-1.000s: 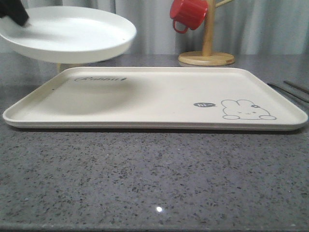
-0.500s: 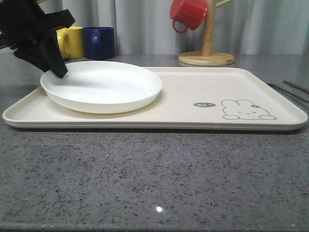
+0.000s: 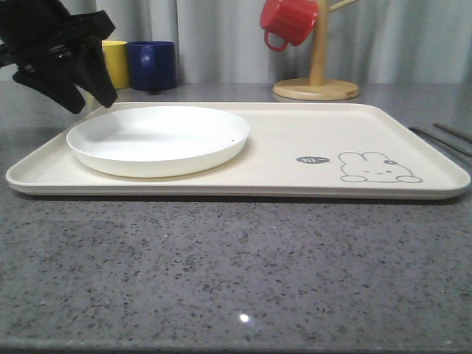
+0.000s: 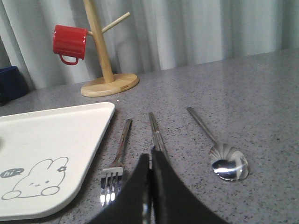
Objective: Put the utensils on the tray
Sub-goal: 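Lower the plate onto the tray, open the left gripper, withdraw, then move the right gripper down over the silver fork, then grasp the fork with the right gripper and carry it onto the tray, then lower the fork beside the plate, open the right gripper, lift, then move the right gripper down over the silver chopsticks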
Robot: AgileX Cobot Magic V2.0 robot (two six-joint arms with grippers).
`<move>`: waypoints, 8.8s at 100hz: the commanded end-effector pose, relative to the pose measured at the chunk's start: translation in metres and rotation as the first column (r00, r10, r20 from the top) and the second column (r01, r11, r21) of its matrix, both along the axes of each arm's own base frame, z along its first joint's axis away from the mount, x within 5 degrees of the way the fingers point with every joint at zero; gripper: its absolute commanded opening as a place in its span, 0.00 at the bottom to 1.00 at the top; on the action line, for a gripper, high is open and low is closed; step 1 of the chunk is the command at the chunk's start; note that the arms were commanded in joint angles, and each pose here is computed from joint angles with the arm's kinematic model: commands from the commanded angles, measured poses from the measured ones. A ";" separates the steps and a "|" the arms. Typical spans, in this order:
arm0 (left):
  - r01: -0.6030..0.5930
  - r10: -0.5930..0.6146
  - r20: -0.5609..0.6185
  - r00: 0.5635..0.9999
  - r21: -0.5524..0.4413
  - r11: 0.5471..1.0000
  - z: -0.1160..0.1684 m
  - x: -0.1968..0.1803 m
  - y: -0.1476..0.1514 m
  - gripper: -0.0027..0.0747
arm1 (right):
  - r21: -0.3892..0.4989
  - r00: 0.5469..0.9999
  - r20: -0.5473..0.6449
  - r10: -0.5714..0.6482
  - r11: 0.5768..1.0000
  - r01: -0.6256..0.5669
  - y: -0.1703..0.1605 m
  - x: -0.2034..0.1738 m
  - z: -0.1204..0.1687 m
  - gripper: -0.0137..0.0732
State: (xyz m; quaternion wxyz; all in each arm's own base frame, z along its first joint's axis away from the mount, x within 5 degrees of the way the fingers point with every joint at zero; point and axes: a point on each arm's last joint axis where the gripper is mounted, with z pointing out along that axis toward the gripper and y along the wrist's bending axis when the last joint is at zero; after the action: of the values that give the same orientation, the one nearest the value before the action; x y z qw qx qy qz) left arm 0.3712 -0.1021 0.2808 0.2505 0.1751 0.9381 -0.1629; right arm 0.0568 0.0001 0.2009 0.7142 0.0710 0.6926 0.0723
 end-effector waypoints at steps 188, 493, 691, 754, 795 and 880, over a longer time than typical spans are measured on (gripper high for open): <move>-0.159 0.319 0.846 0.427 -0.277 0.947 0.034 -0.295 0.084 0.01 | 0.002 0.852 -0.519 0.068 0.997 -0.078 0.005 0.088 0.185 0.10; -0.159 0.319 0.846 0.428 -0.277 0.948 0.034 -0.295 0.084 0.01 | 0.144 0.669 -0.715 0.205 0.979 -0.146 0.041 0.223 0.141 0.09; -0.159 0.319 0.846 0.428 -0.277 0.948 0.034 -0.295 0.084 0.01 | 0.107 0.646 -0.741 0.183 0.982 -0.156 0.200 0.261 0.090 0.64; -0.159 0.319 0.846 0.428 -0.277 0.948 0.034 -0.295 0.084 0.01 | -0.175 0.700 -0.715 -0.007 0.970 -0.169 0.079 0.233 0.171 0.64; -0.159 0.319 0.846 0.428 -0.277 0.948 0.034 -0.295 0.084 0.01 | -0.106 0.612 -0.791 0.002 0.984 -0.140 0.008 0.244 0.138 0.64; -0.159 0.319 0.846 0.428 -0.277 0.948 0.034 -0.295 0.084 0.01 | -0.028 0.424 -0.904 0.057 0.981 -0.191 0.001 0.285 0.066 0.47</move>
State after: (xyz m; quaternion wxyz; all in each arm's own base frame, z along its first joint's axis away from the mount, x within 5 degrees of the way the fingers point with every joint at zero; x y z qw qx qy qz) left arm 0.0768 -0.0206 0.2990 0.6964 0.0918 0.7064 -0.0868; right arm 0.3404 0.0022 0.2488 0.1963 0.0014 0.9801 0.0303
